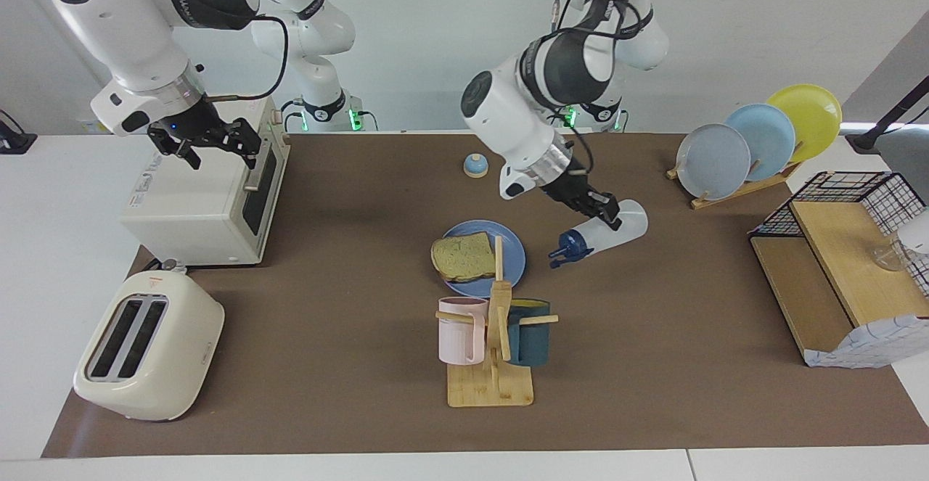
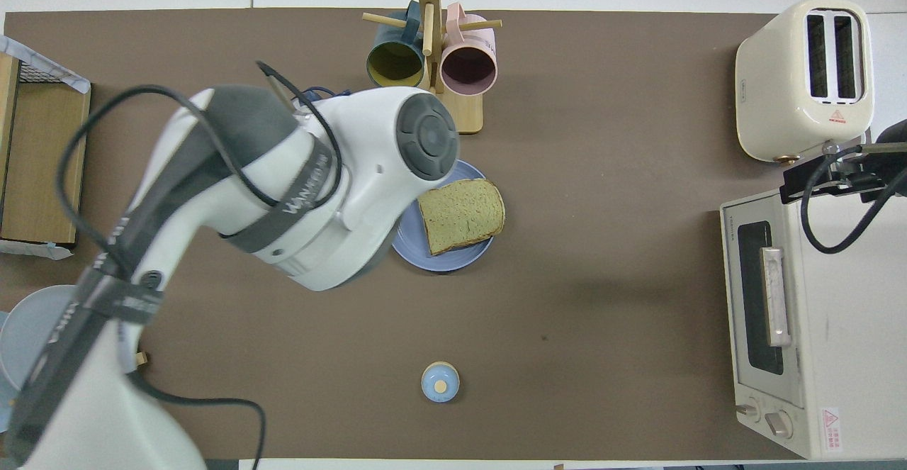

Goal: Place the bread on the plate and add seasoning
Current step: 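Carry the bottle back beside the mug rack with the left gripper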

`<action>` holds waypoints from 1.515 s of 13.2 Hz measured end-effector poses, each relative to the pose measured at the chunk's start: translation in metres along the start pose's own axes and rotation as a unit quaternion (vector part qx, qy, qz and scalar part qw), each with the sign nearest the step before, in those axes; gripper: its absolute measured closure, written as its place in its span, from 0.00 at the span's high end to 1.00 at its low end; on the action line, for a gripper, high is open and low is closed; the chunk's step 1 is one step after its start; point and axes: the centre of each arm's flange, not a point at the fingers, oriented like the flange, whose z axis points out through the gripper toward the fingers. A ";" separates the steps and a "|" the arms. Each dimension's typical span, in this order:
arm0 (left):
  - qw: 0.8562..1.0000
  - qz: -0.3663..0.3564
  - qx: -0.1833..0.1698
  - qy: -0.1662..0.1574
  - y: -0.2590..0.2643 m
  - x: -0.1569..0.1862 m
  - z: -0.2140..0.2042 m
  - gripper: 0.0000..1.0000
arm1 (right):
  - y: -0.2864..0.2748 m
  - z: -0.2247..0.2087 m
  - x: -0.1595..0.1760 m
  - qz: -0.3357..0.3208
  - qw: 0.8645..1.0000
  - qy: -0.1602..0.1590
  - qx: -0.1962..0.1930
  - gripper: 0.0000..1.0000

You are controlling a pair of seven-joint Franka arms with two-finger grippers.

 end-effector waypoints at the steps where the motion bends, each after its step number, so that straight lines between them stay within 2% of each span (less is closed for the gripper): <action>1: 0.999 -0.027 -0.027 0.024 -0.019 -0.011 0.001 0.36 | 0.000 0.000 0.000 0.000 1.000 0.000 0.000 1.00; 4: 0.986 -0.115 -0.082 0.086 -0.058 -0.025 0.014 0.36 | 0.000 0.000 0.000 0.000 1.000 0.000 0.000 1.00; 7: 0.960 -0.213 -0.107 0.145 -0.077 -0.023 0.031 0.36 | 0.000 0.000 0.000 0.000 1.000 0.000 0.000 1.00; 10: 0.918 -0.313 -0.121 0.210 -0.080 -0.017 0.053 0.36 | 0.000 0.000 0.000 0.000 1.000 0.000 0.000 1.00; 15: 0.831 -0.429 -0.159 0.317 -0.077 -0.029 0.098 0.36 | 0.000 0.000 0.000 0.000 1.000 0.000 0.000 1.00; 18: 0.791 -0.461 -0.175 0.362 -0.073 -0.034 0.117 0.36 | 0.000 0.000 0.000 0.000 1.000 0.000 0.000 1.00; 20: 0.776 -0.472 -0.179 0.378 -0.070 -0.030 0.135 0.36 | 0.000 0.000 0.000 0.000 1.000 0.000 0.000 1.00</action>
